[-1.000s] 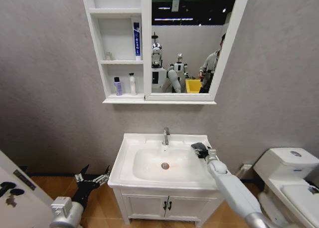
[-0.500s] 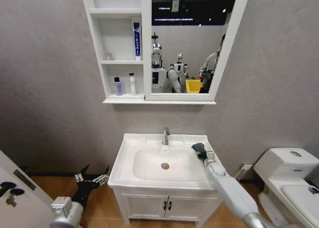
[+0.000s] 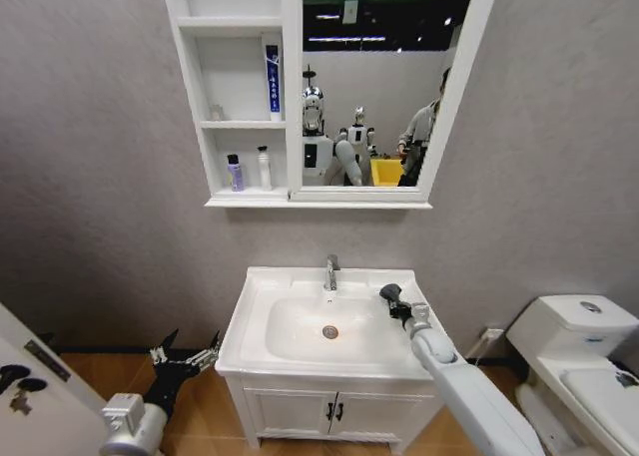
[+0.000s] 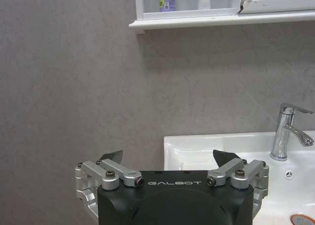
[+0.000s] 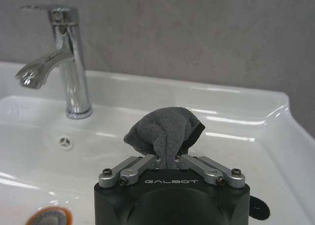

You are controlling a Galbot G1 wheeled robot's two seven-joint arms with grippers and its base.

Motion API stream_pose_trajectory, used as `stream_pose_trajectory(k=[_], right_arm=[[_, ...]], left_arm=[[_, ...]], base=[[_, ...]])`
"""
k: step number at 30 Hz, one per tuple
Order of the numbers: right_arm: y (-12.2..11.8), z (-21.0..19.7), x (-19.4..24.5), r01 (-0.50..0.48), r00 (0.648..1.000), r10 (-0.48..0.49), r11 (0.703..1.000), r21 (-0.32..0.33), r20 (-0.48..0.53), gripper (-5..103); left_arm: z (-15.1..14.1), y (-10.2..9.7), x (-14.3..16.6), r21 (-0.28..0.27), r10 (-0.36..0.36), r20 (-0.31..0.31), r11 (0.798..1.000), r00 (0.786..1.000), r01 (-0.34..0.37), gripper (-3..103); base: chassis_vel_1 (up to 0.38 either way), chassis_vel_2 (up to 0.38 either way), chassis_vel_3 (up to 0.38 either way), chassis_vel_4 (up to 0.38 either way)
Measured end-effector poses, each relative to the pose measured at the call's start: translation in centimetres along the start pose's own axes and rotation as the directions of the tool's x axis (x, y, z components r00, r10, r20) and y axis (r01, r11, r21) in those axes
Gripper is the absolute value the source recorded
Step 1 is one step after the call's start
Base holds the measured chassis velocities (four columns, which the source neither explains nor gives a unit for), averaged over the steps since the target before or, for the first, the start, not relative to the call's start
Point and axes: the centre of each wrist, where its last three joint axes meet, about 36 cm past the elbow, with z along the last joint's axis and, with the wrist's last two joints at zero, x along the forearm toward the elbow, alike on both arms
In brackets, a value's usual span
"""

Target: Move facial cleanser and shampoo from washbasin to cabinet, then wipe washbasin with towel.

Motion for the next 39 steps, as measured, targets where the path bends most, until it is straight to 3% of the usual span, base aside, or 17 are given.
stream_pose_trajectory(k=[2, 5, 7, 13, 18, 21, 24, 25, 26, 27, 28, 30, 33, 35, 36, 39], right_arm=[[2.2, 1.9, -0.5, 0.001, 0.998, -0.001, 1.000, 0.006, -0.064, 5], [2.9, 2.8, -1.0, 0.003, 0.996, 0.000, 1.000, 0.027, -0.089, 5], [3.6, 4.1, -2.5, -0.010, 0.992, 0.021, 0.996, 0.088, -0.126, 5], [2.7, 4.6, -4.1, -0.055, 0.973, 0.087, 0.987, 0.150, -0.213, 5], [2.9, 4.9, -5.7, -0.061, 0.960, 0.101, 0.986, 0.156, -0.261, 5], [3.8, 4.6, -6.5, -0.045, 0.954, 0.077, 0.992, 0.116, -0.291, 5], [7.1, 2.8, -7.8, 0.003, 0.933, -0.024, 0.998, -0.058, -0.360, 5], [7.1, 2.8, -7.8, 0.003, 0.933, -0.024, 0.998, -0.058, -0.360, 5], [8.8, 1.7, -8.3, 0.022, 0.920, -0.075, 0.990, -0.140, -0.386, 5], [9.7, 1.3, -8.6, 0.030, 0.914, -0.095, 0.985, -0.167, -0.395, 5], [9.7, 1.3, -8.6, 0.030, 0.914, -0.095, 0.985, -0.167, -0.395, 5], [12.6, 0.8, -9.7, 0.056, 0.894, -0.149, 0.973, -0.224, -0.424, 5], [13.8, 0.8, -10.2, 0.065, 0.883, -0.167, 0.969, -0.239, -0.438, 5], [16.6, 0.7, -10.7, 0.091, 0.870, -0.204, 0.961, -0.261, -0.448, 5], [16.6, 0.7, -10.7, 0.091, 0.870, -0.204, 0.961, -0.261, -0.448, 5], [19.4, 0.0, -10.2, 0.140, 0.858, -0.274, 0.938, -0.316, -0.434, 5]], left_arm=[[0.0, 0.0, 0.0, 0.000, 0.000, 0.000, 1.000, 1.000, 0.000, 100], [0.0, 0.0, 0.0, 0.000, 0.000, 0.000, 1.000, 1.000, 0.000, 100], [0.0, 0.0, 0.0, 0.000, 0.000, 0.000, 1.000, 1.000, 0.000, 100], [0.0, 0.0, 0.0, 0.000, 0.000, 0.000, 1.000, 1.000, 0.000, 100], [0.0, 0.0, 0.0, 0.000, 0.000, 0.000, 1.000, 1.000, 0.000, 100], [0.0, 0.0, 0.0, 0.000, 0.000, 0.000, 1.000, 1.000, 0.000, 100], [0.0, 0.0, 0.0, 0.000, 0.000, 0.000, 1.000, 1.000, 0.000, 100], [0.0, 0.0, 0.0, 0.000, 0.000, 0.000, 1.000, 1.000, 0.000, 100], [0.0, 0.0, 0.0, 0.000, 0.000, 0.000, 1.000, 1.000, 0.000, 100], [0.0, 0.0, 0.0, 0.000, 0.000, 0.000, 1.000, 1.000, 0.000, 100], [0.0, 0.0, 0.0, 0.000, 0.000, 0.000, 1.000, 1.000, 0.000, 100], [0.0, 0.0, 0.0, 0.000, 0.000, 0.000, 1.000, 1.000, 0.000, 100], [0.0, 0.0, 0.0, 0.000, 0.000, 0.000, 1.000, 1.000, 0.000, 100], [0.0, 0.0, 0.0, 0.000, 0.000, 0.000, 1.000, 1.000, 0.000, 100], [0.0, 0.0, 0.0, 0.000, 0.000, 0.000, 1.000, 1.000, 0.000, 100], [0.0, 0.0, 0.0, 0.000, 0.000, 0.000, 1.000, 1.000, 0.000, 100]], base=[[0.000, 0.000, 0.000, 0.000], [0.000, 0.000, 0.000, 0.000], [0.000, 0.000, 0.000, 0.000], [0.000, 0.000, 0.000, 0.000], [0.000, 0.000, 0.000, 0.000], [0.000, 0.000, 0.000, 0.000], [0.000, 0.000, 0.000, 0.000], [0.000, 0.000, 0.000, 0.000], [0.000, 0.000, 0.000, 0.000], [0.000, 0.000, 0.000, 0.000], [0.000, 0.000, 0.000, 0.000], [0.000, 0.000, 0.000, 0.000], [0.000, 0.000, 0.000, 0.000], [0.000, 0.000, 0.000, 0.000], [0.000, 0.000, 0.000, 0.000], [0.000, 0.000, 0.000, 0.000]])
